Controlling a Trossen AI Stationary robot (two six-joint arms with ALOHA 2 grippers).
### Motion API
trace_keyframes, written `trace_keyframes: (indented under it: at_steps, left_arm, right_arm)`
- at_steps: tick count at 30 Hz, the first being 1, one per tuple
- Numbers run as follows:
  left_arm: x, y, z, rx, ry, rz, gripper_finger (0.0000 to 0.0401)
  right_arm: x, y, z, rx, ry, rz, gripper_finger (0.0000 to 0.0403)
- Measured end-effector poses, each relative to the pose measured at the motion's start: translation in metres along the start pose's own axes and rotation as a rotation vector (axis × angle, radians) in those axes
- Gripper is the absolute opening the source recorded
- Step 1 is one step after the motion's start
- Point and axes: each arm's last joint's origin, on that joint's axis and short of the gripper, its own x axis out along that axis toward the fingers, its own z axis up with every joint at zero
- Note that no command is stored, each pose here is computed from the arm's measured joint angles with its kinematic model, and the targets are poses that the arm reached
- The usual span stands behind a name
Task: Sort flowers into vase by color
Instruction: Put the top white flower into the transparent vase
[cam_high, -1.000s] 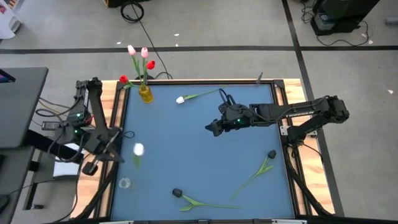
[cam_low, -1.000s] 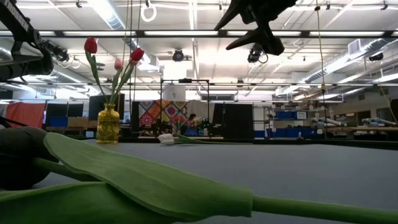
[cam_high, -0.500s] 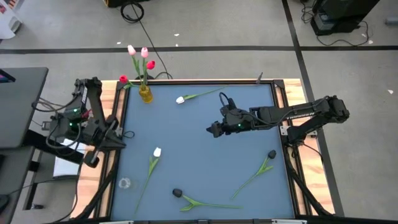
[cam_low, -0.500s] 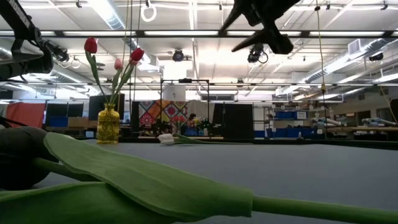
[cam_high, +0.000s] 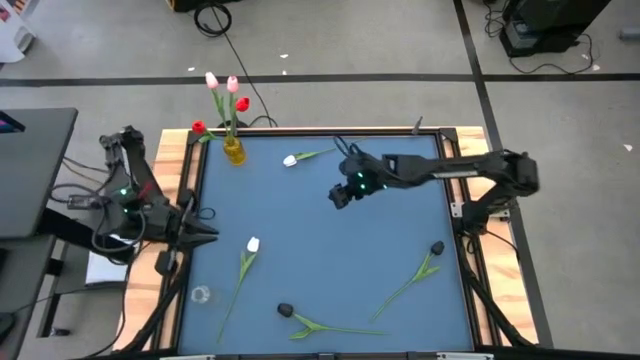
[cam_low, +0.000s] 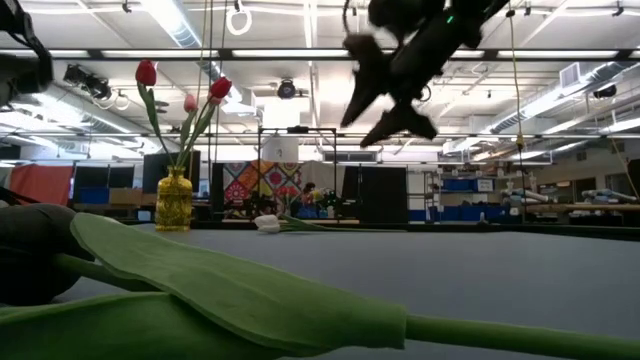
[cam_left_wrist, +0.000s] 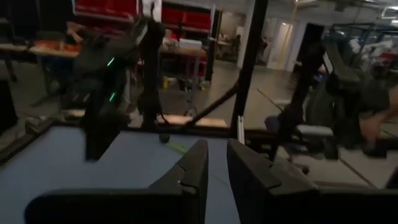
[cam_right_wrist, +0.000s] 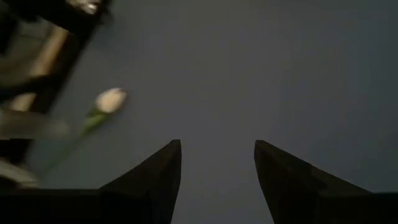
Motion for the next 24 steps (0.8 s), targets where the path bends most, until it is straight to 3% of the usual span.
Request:
trace_keyframes:
  at_steps: [5, 15, 24]
  left_arm:
    - [0.021, -0.010, 0.002, -0.017, -0.049, 0.056, 0.0066]
    - [0.070, 0.000, -0.019, -0.242, -0.021, 0.287, 0.0066]
    - [0.111, 0.026, -0.038, -0.441, 0.061, 0.369, 0.0067]
  right_arm:
    - [0.025, -0.024, 0.037, -0.154, 0.038, -0.049, 0.0210]
    - [0.061, -0.075, 0.115, -0.581, 0.188, -0.193, 0.0210]
    - [0.088, -0.134, 0.157, -0.764, 0.271, -0.254, 0.0197]
